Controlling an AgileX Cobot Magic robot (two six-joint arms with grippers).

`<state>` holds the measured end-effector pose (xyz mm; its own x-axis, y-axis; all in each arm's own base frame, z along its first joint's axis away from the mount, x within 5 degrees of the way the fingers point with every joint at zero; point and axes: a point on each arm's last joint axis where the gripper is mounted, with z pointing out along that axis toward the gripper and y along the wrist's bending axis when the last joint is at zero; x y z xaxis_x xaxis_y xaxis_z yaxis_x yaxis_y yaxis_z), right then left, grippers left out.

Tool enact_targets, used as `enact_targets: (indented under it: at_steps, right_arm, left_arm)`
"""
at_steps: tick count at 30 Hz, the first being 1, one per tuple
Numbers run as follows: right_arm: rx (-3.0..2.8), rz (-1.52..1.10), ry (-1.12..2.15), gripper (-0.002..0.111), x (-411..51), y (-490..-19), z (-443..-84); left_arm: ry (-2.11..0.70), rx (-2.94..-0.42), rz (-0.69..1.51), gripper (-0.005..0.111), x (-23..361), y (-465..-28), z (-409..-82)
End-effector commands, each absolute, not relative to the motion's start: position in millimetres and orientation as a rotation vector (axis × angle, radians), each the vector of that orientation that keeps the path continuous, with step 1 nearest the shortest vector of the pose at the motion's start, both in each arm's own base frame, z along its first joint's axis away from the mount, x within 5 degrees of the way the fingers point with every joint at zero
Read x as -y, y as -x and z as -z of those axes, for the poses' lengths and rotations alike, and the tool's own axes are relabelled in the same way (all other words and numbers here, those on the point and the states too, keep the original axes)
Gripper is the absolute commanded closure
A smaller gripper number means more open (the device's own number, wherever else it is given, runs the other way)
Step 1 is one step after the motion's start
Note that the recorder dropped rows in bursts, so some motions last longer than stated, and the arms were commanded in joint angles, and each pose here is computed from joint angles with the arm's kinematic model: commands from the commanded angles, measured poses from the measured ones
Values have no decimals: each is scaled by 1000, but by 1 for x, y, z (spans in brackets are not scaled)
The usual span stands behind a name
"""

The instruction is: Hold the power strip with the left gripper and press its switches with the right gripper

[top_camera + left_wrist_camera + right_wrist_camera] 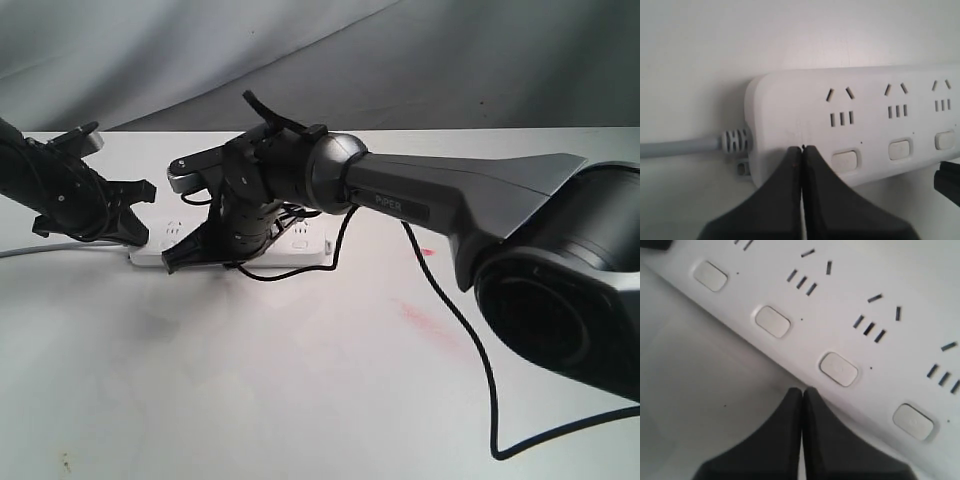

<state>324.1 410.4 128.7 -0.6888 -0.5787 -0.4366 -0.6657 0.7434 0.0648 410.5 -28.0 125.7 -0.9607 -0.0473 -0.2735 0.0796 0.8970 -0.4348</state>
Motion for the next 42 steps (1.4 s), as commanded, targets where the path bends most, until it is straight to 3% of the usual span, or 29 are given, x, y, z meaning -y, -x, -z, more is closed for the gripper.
enact_targets:
  at_steps: [1,8,31,42]
  right_arm:
    - [-2521,-294,939,108,-407,-329,-139]
    - [-2438,-351,909,108,-407,-329,-172]
    - [-2487,-258,861,108,-401,-341,-141]
    - [-2473,-312,818,108,-404,-342,-143]
  left_arm:
    - [-26,-2776,649,107,28,-412,-128]
    - [-26,-2776,649,107,28,-412,-128]
    - [-26,-2776,649,107,28,-412,-128]
    - [-26,-2776,649,107,28,-412,-128]
